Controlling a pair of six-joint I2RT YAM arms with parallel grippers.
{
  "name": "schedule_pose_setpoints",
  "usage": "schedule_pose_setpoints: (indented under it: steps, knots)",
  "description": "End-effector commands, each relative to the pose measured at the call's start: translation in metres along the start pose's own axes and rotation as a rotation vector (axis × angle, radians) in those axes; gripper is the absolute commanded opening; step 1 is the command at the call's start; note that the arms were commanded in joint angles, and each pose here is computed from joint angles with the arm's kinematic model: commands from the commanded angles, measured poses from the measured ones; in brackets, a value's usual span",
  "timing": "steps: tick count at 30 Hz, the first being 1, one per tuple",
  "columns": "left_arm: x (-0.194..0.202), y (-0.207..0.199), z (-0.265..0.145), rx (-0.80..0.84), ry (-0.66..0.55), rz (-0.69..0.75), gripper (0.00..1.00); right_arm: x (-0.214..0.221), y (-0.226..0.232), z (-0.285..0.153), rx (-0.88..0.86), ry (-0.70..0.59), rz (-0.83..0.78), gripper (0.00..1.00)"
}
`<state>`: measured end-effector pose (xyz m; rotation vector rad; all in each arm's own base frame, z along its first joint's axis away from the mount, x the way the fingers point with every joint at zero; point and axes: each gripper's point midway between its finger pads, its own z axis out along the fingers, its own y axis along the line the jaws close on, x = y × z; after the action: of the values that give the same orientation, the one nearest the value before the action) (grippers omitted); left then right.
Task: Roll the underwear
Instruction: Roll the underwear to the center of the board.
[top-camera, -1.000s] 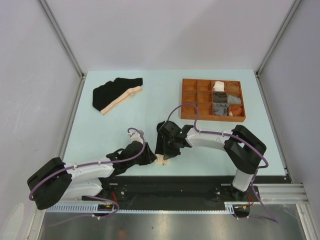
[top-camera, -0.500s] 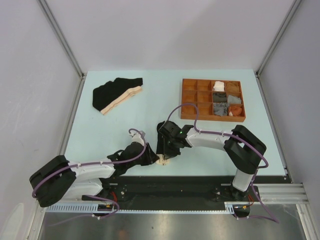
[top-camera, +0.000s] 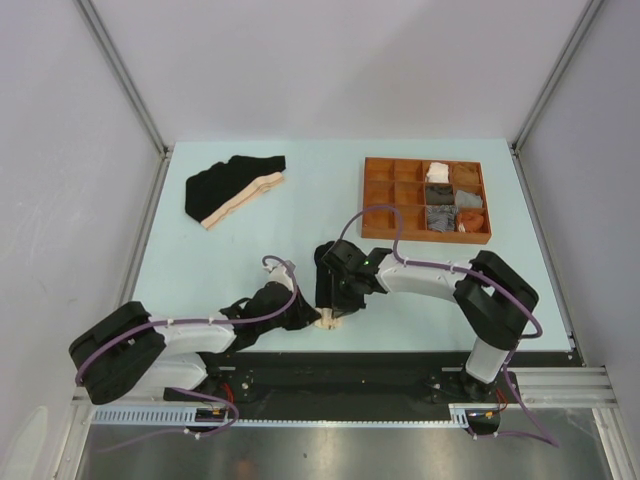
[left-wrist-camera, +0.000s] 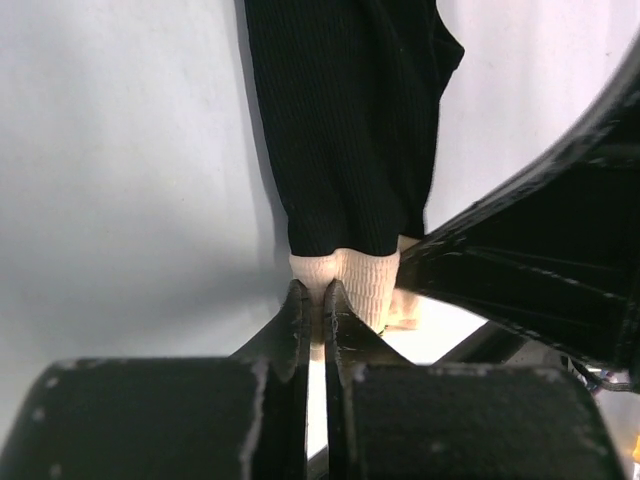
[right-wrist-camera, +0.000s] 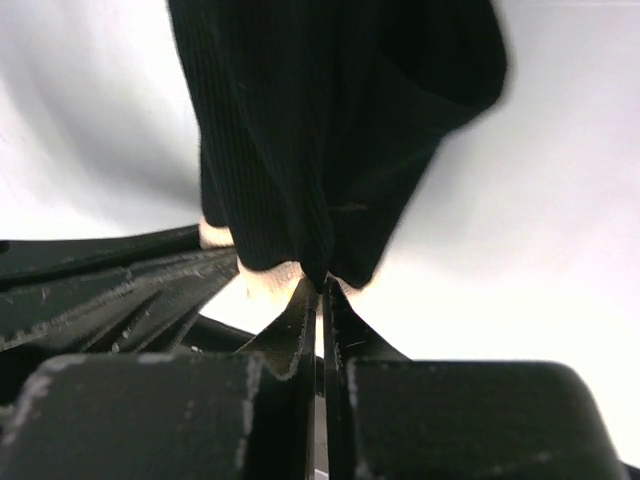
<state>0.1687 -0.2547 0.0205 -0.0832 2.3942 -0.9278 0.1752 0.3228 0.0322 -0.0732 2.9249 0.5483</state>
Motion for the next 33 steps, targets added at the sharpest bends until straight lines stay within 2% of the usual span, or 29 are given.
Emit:
schedule_pose_setpoints:
  steps: [1, 10, 11, 12, 14, 17, 20, 23, 24, 25, 30, 33]
  knots:
    - [0.005, 0.011, -0.002, -0.068, 0.023, -0.013, 0.0, -0.01, -0.02, -0.023, 0.061, -0.052, -0.009, 0.0]
    - [0.005, 0.009, 0.002, -0.071, 0.04, 0.011, 0.0, -0.003, -0.03, -0.014, 0.1, -0.011, -0.019, 0.0]
    - [0.005, 0.007, 0.002, -0.066, 0.039, 0.013, 0.0, -0.004, -0.027, -0.015, 0.089, -0.015, -0.021, 0.05]
    - [0.006, 0.008, 0.002, -0.069, 0.045, 0.011, 0.0, -0.005, -0.026, -0.016, 0.071, -0.011, -0.025, 0.25]
    - [0.007, 0.008, 0.002, -0.069, 0.048, 0.011, 0.0, -0.015, -0.019, -0.03, 0.029, -0.046, -0.02, 0.51]
    - [0.007, 0.009, 0.002, -0.073, 0.05, 0.011, 0.0, -0.038, -0.014, -0.056, -0.035, -0.137, -0.021, 0.62]
    - [0.006, 0.009, 0.001, -0.073, 0.044, 0.013, 0.0, -0.064, -0.001, -0.073, -0.117, -0.239, -0.064, 0.62]
    - [0.006, 0.008, 0.002, -0.071, 0.048, 0.014, 0.0, -0.09, 0.017, -0.082, -0.225, -0.319, -0.09, 0.45]
    - [0.006, 0.009, 0.002, -0.075, 0.05, 0.016, 0.0, -0.092, 0.025, -0.081, -0.274, -0.3, -0.098, 0.37]
    - [0.006, 0.009, 0.002, -0.076, 0.052, 0.016, 0.0, -0.101, 0.035, -0.082, -0.322, -0.321, -0.107, 0.35]
    - [0.006, 0.01, 0.002, -0.083, 0.049, 0.015, 0.0, -0.11, 0.062, -0.062, -0.435, -0.275, -0.156, 0.31]
    - [0.005, 0.01, 0.002, -0.088, 0.048, 0.015, 0.0, -0.111, 0.059, -0.035, -0.416, -0.228, -0.143, 0.26]
